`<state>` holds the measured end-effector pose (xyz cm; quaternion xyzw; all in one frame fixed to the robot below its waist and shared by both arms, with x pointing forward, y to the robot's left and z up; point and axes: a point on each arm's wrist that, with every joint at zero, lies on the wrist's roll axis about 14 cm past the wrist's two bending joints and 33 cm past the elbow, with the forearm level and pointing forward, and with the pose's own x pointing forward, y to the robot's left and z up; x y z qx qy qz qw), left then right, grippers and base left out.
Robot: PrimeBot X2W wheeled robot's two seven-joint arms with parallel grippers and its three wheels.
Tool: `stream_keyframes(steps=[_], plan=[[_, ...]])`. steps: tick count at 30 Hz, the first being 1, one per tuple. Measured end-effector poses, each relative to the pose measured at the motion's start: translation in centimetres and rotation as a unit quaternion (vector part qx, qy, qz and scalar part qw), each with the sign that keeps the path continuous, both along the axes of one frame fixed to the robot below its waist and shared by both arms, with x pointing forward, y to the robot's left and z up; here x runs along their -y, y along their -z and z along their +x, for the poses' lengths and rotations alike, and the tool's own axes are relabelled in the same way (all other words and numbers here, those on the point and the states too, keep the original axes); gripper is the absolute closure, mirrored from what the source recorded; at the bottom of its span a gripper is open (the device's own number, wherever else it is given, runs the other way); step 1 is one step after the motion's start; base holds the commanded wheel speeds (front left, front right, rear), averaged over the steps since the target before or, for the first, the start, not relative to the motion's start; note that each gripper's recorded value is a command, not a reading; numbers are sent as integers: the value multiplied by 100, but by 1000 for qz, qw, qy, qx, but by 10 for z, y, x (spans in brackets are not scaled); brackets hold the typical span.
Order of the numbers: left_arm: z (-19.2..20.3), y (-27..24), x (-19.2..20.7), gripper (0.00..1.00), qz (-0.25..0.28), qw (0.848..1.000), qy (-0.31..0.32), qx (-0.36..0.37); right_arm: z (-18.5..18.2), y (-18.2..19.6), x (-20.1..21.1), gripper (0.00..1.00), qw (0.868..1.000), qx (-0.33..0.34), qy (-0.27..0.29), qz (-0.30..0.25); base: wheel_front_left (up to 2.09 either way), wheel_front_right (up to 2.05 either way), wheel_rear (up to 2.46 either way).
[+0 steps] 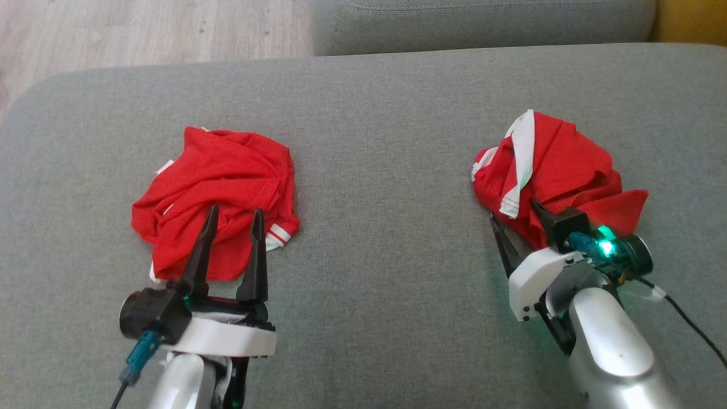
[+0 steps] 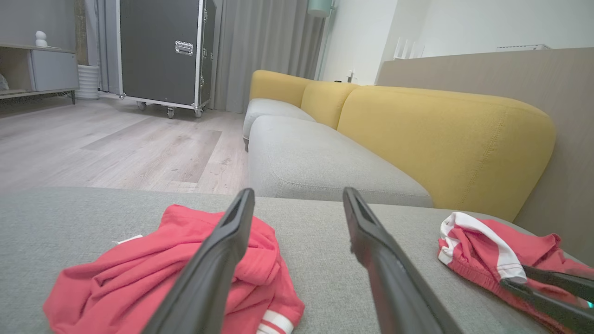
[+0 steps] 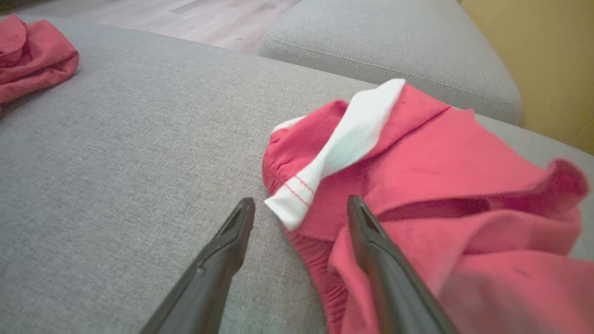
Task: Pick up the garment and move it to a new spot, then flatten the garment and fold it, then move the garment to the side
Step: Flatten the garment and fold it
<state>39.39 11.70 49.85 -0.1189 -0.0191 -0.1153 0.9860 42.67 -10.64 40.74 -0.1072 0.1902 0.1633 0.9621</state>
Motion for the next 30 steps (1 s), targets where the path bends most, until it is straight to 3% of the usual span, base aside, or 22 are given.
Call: stream_keyframes(steps=[3, 4, 5, 6, 13, 20, 30], plan=[[1, 2, 1, 0, 0, 1000, 1, -3, 3, 3, -1, 0, 1000, -7, 0, 2, 0, 0, 0], [1, 3, 1, 0, 0, 1000, 2, -4, 4, 4, -2, 13, 1000, -10, -1, 3, 0, 0, 0], [1, 4, 2, 0, 0, 1000, 2, -5, 5, 4, -2, 67, 1000, -11, -1, 6, 0, 0, 0], [2, 5, 2, 0, 0, 1000, 3, -7, 7, 4, -3, 100, 1000, -9, -2, 8, 0, 0, 0], [3, 4, 5, 0, -1, 1000, 8, -6, 23, -18, 5, 100, 999, 33, 14, 27, 0, 0, 0], [3, -5, 9, 0, -2, 1000, 13, 8, 48, -79, 29, 100, 991, 113, 56, 47, 0, 0, 0], [5, -4, 10, 0, -8, 1000, 14, 6, 74, -111, 83, 100, 989, 112, 91, -3, 0, 0, 0]])
